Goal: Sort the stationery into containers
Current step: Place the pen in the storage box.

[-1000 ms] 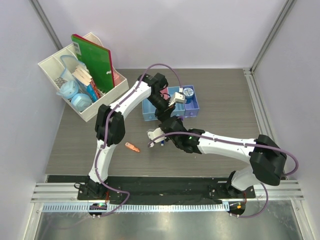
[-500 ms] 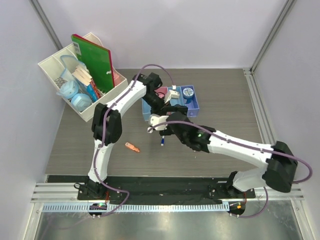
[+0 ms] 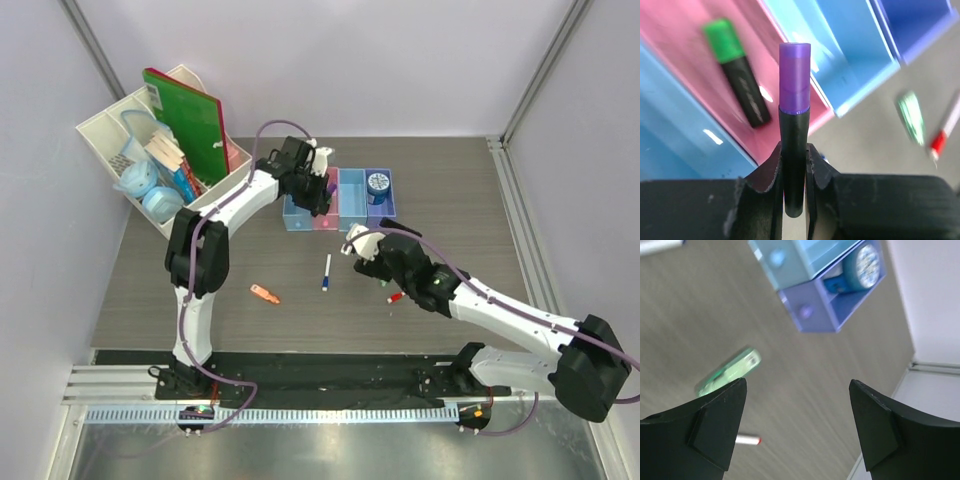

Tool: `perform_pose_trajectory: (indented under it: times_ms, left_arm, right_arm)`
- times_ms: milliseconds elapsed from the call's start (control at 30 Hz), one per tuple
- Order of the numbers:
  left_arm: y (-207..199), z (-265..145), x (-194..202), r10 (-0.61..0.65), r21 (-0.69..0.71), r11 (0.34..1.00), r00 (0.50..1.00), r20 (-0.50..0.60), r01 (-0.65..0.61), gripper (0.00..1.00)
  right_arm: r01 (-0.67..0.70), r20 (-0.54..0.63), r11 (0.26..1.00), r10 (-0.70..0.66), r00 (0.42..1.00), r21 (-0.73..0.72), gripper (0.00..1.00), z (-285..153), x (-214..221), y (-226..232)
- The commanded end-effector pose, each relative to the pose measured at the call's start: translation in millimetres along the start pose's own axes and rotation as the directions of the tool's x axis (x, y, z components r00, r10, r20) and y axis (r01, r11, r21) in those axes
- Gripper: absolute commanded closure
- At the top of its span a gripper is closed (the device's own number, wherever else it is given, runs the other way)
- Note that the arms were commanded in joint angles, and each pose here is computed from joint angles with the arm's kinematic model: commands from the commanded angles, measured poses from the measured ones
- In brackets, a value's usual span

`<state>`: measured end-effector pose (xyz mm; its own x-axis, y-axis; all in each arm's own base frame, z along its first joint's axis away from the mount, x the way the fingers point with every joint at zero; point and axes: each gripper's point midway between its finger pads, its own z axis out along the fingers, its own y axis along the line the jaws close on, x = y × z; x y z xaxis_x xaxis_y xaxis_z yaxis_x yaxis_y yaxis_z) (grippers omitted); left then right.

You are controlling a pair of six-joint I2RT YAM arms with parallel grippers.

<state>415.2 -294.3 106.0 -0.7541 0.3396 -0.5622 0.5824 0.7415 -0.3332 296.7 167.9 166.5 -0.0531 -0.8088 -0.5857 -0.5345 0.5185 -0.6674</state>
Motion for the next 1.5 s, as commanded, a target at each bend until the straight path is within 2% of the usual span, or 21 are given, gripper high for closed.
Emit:
perform_pose_trajectory:
  times_ms: [0,133,267,567,833,867,900,1000,1067,1100,1200,1333,1433,1467]
  left_arm:
    - [16.4,-14.6,-69.6,-0.053,-0.202,0.973,0.963,0.263,0.109,1.0]
    - [14.3,-12.6,-76.9,-0.077,-0.195,0.972,0.957,0.279,0.135,1.0]
    - [24.8,-16.8,-85.2,-0.068,-0.245,0.957,0.939,0.336,0.157,1.0]
    - [43.9,20.4,-71.9,-0.095,-0.312,0.932,0.956,0.277,0.183,1.0]
    - [44.0,33.3,-67.4,-0.095,-0.308,0.935,0.962,0.255,0.174,1.0]
    - [43.5,33.5,-68.1,-0.093,-0.305,0.937,0.962,0.255,0.172,0.97]
    - [43.0,34.1,-65.9,-0.096,-0.303,0.938,0.964,0.248,0.171,0.86]
    - [40.8,32.8,-65.1,-0.099,-0.295,0.94,0.965,0.244,0.171,0.73]
    - [34.5,29.9,-67.0,-0.097,-0.269,0.949,0.965,0.244,0.164,0.65]
    - [33.7,28.3,-67.0,-0.096,-0.268,0.95,0.965,0.243,0.162,0.56]
    - [27.6,18.5,-71.9,-0.084,-0.254,0.955,0.963,0.255,0.15,0.43]
    - [16.4,-1.7,-74.0,-0.044,-0.236,0.966,0.966,0.253,0.106,0.38]
    - [3.2,-27.3,-74.1,0.039,-0.217,0.976,0.97,0.24,0.015,0.37]
    - [-1.0,-32.1,-66.1,0.092,-0.202,0.978,0.975,0.203,-0.05,0.34]
  right_arm:
    - [0.003,-0.031,0.997,-0.005,0.999,-0.079,0.12,0.3,20.9,26.1]
    - [0.029,-0.079,0.993,-0.039,0.996,-0.115,0.12,1.9,41.2,41.3]
    - [0.032,-0.077,0.993,-0.041,0.996,-0.116,0.13,0.5,42.6,41.6]
    - [0.074,-0.107,0.992,-0.085,0.991,-0.101,0.13,-3.0,57.6,41.8]
    - [0.081,-0.107,0.993,-0.09,0.99,-0.087,0.13,-11.3,66.1,39.9]
    - [0.089,-0.11,0.992,-0.099,0.989,-0.092,0.13,-11.4,68.7,41.4]
    - [0.091,-0.115,0.992,-0.101,0.988,-0.093,0.13,-11.1,70.8,42.7]
    - [0.066,-0.115,0.995,-0.075,0.991,-0.075,0.13,-5.3,69.9,43.0]
    - [0.036,-0.1,0.998,-0.04,0.994,-0.041,0.13,2.3,64.8,39.9]
    - [0.005,-0.096,1.0,-0.007,0.995,-0.023,0.13,5.0,62.4,37.9]
    - [-0.086,-0.09,0.996,0.089,0.992,0.032,0.12,18.8,52.2,31.0]
    - [-0.185,-0.115,0.98,0.192,0.975,0.075,0.13,35.1,44.8,29.2]
    - [-0.261,-0.146,0.956,0.279,0.949,0.132,0.13,46.9,43.0,24.2]
    - [-0.289,-0.154,0.947,0.309,0.939,0.14,0.13,49.2,43.5,24.0]
